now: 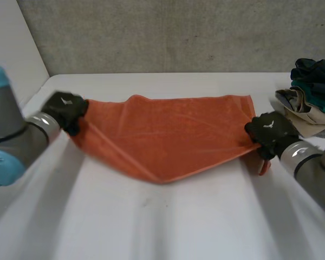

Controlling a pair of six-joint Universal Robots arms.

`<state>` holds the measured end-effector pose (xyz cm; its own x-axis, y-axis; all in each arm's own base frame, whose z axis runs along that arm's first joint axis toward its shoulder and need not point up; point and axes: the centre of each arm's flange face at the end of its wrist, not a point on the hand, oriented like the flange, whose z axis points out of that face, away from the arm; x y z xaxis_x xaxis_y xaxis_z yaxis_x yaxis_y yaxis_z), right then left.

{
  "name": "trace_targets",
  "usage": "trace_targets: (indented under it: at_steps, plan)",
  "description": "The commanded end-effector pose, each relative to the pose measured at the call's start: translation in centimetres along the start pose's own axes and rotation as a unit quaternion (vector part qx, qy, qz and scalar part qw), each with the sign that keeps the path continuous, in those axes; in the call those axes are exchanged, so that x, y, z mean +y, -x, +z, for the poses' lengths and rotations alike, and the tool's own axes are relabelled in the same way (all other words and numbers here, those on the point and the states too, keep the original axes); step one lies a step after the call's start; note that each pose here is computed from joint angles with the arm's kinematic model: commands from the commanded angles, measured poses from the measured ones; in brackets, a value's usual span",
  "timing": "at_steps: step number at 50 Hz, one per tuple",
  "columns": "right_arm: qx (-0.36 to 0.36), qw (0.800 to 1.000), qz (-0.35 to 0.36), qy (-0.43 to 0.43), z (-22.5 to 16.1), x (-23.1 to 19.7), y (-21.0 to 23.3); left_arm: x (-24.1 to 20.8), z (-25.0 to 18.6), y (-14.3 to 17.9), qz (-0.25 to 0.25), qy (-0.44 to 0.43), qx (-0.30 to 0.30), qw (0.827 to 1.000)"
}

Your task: Fold the laundry.

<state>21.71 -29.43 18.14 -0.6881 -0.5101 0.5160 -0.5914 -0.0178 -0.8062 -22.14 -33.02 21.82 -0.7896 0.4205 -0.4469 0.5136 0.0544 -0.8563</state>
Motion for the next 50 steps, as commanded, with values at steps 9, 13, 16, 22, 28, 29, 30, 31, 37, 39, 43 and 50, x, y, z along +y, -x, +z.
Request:
trace_targets:
  at_steps: [9,13,16,22,28,29,30,31,37,39,43,50]
  plan:
    - [0.066,0.992,-0.109,-0.006,-8.0,-9.7,-7.3,-6.7,-11.4,7.4,-0.027,-0.096,-0.136,0.986]
    - [0.019,0.995,-0.096,0.036,-7.8,-8.8,-6.6,-5.0,-11.5,6.0,-0.034,-0.056,-0.103,0.993]
    - [-0.018,0.992,-0.097,0.081,-5.3,-6.8,-5.8,-3.8,-10.7,5.4,-0.037,-0.038,-0.091,0.994]
    - [-0.028,0.984,-0.136,0.113,-2.0,-5.2,-5.0,-1.2,-4.3,4.4,-0.029,-0.026,-0.068,0.997]
    - [0.094,0.983,-0.151,0.054,3.1,-7.6,-7.0,-4.6,1.4,5.6,-0.009,-0.126,-0.126,0.984]
    - [0.120,0.981,-0.150,0.027,3.6,-8.6,-7.6,-6.6,2.2,6.9,-0.009,-0.170,-0.161,0.972]
    - [0.173,0.974,-0.143,-0.036,4.2,-10.7,-8.8,-7.5,2.4,7.6,-0.009,-0.193,-0.178,0.965]
    - [0.200,0.968,-0.137,-0.071,4.4,-11.7,-9.4,-8.6,2.5,8.3,-0.008,-0.220,-0.194,0.956]
    - [0.355,0.883,-0.084,-0.297,3.4,-17.2,-13.4,-14.5,1.6,11.7,-0.038,-0.426,-0.273,0.862]
    - [0.373,0.860,-0.079,-0.339,2.3,-18.3,-13.6,-14.8,1.4,11.9,-0.044,-0.448,-0.279,0.848]
    - [0.349,0.878,-0.078,-0.319,2.5,-17.4,-12.7,-13.3,1.9,11.2,-0.053,-0.419,-0.268,0.866]
    - [0.247,0.942,-0.066,-0.216,5.5,-12.0,-9.1,-8.4,3.0,8.8,-0.062,-0.331,-0.232,0.913]
